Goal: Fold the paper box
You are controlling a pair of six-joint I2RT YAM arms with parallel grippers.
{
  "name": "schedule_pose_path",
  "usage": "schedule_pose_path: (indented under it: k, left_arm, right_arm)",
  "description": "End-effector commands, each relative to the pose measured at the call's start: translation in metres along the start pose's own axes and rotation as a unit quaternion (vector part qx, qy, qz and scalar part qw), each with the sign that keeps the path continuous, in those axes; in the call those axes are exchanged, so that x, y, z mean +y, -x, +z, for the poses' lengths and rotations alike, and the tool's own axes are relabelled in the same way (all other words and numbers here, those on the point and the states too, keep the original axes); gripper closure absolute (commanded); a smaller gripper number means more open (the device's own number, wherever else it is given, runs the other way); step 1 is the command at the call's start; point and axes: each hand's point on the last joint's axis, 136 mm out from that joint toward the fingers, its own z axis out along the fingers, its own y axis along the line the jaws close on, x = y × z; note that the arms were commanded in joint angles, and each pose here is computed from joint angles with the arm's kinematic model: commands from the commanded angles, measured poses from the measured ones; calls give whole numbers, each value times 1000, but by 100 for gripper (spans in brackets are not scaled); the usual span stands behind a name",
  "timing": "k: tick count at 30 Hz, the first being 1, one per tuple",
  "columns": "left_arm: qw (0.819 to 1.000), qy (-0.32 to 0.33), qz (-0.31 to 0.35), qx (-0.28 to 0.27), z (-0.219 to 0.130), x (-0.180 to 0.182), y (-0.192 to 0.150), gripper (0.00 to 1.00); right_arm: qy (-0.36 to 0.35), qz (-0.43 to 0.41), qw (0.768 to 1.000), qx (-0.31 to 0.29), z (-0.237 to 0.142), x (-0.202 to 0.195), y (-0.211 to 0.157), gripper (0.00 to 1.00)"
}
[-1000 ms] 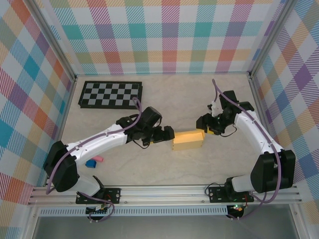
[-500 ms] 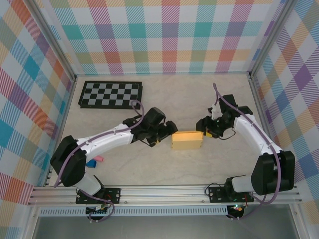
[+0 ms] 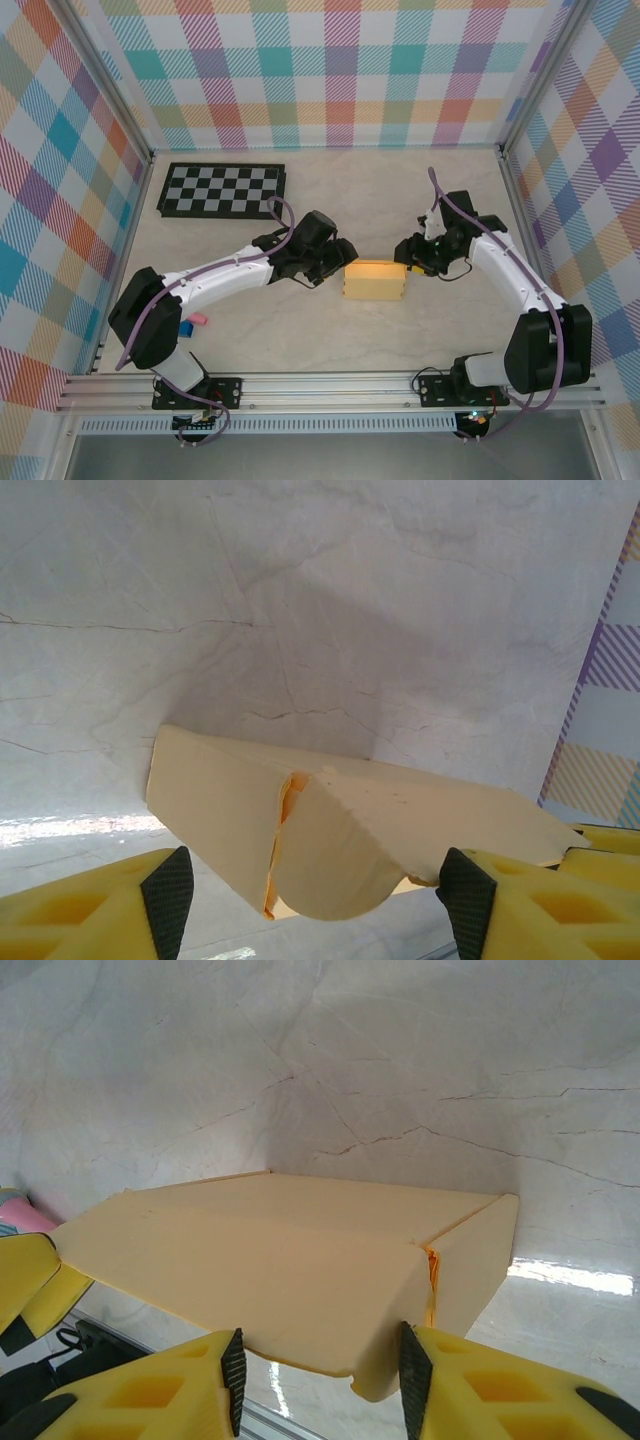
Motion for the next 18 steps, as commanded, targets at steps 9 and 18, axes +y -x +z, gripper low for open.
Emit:
schedule_pose_path:
  k: [9,18]
  left_arm:
    - [997,68,29,-2,13,45,-7,39]
    - [996,75,44,-14,11,60,-6,39]
  right_arm:
    - [-11,-14,1000,3,5,-12,-16,57]
    - [-3,-25,999,-27,9,-18,-21,57]
